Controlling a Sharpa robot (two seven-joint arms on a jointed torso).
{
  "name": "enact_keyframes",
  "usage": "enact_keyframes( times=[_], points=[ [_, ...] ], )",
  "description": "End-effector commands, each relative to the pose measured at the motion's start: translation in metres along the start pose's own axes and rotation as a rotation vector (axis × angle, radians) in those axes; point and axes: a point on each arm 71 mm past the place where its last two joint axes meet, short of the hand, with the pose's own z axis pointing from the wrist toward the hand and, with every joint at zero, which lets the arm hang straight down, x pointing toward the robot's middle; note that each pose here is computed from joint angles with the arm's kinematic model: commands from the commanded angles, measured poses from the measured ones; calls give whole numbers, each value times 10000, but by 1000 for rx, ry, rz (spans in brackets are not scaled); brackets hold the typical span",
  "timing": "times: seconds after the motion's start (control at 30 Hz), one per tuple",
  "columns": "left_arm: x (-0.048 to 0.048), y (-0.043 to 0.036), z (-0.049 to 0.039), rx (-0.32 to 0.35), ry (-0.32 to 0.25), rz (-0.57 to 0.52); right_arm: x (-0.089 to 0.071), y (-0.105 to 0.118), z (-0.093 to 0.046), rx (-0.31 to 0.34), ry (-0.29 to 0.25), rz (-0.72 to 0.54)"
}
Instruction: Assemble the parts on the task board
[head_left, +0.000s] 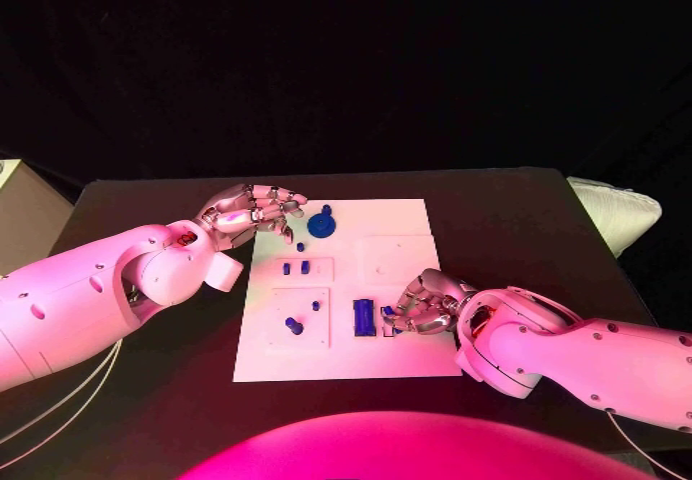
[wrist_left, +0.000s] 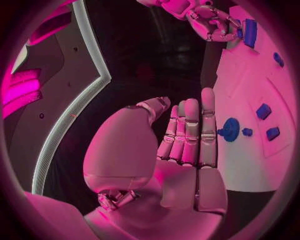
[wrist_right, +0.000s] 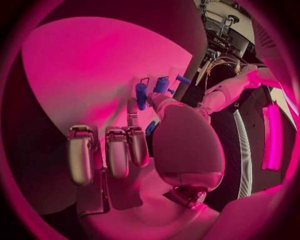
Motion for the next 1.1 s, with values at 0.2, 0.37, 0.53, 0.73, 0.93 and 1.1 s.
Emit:
enact_keyframes(
  times=[0.2,0.37,0.53,0.73,0.93,1.1],
  points=[
    [30,-2,6,3,27,-3,37,8,27,2,34,-44],
    [28,-2,4,2,27,-3,30,10,43,-1,22,-53],
    [29,-1,5,1,27,-3,30,25,50,-7,13,-51],
    [27,0,5,0,27,-3,27,32,53,-10,5,-47],
    [25,0,3,-1,27,-2,27,28,55,-9,7,-49],
    [25,2,3,-2,28,-1,36,35,49,-12,16,-55]
  ],
)
